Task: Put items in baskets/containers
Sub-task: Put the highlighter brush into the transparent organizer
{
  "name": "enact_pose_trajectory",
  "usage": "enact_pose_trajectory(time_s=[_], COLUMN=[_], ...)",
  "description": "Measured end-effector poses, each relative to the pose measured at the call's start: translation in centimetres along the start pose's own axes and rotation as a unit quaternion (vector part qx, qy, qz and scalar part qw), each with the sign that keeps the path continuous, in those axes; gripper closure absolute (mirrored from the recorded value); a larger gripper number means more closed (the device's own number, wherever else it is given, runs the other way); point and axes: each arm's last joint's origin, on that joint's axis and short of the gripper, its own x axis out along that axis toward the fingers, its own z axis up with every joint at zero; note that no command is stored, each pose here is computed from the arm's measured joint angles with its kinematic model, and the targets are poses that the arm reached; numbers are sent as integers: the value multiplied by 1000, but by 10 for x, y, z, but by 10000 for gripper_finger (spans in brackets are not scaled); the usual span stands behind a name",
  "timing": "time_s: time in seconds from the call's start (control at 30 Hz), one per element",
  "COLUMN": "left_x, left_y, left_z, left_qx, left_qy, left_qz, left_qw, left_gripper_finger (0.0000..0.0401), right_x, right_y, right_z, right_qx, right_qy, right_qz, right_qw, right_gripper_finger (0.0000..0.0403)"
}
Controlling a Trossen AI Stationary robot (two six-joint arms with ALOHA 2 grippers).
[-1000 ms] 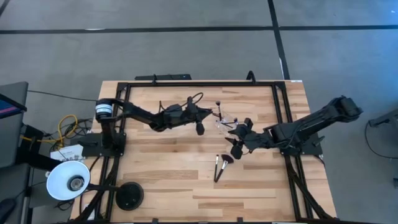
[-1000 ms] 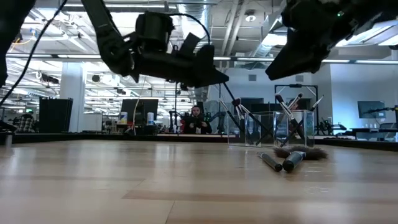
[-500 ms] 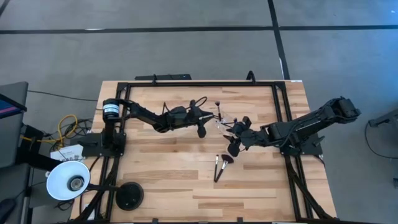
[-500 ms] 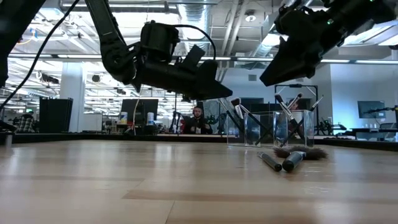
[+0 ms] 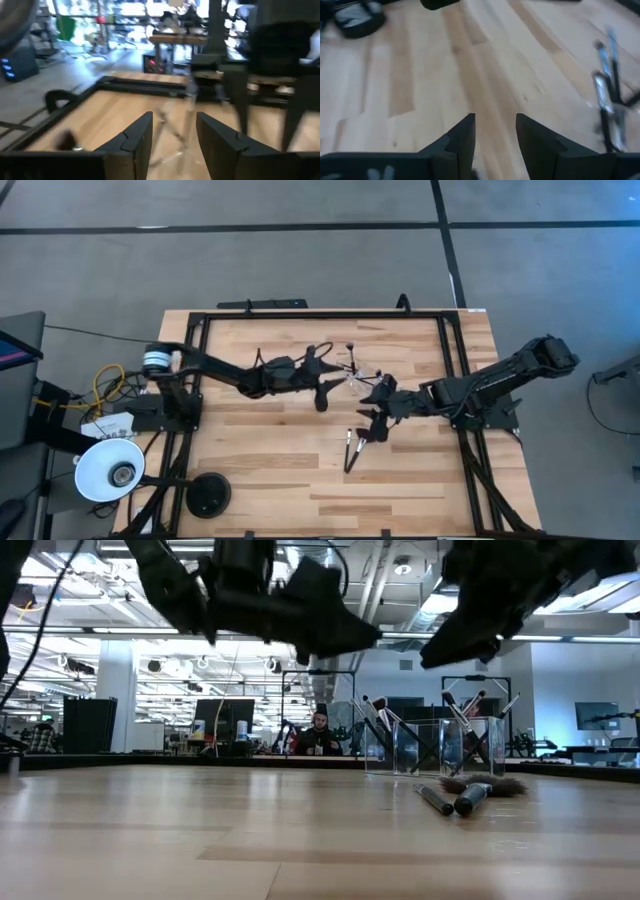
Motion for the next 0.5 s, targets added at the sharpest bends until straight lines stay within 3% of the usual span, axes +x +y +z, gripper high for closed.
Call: enact_pose_trajectory(time_s=[0.17, 0.33, 0.5], left_x=[-20, -41, -58], left_y=[-35, -69, -93], left_z=[13, 15, 23], left_qx=[12, 9, 27], left_qy=[70, 129, 128], left_qz=[-55, -91, -74], left_qw=[996, 987, 989], left_gripper_finger=[261, 264, 265], right_x=[-9, -16, -9], right_y=[25, 43, 53], right_z=[-1, -12, -24], right_qx=[-69, -164, -170], right_qy=[-36, -29, -3], right_qz=[54, 85, 93], right_qw=[996, 982, 981], right_gripper_finger=[278, 275, 249])
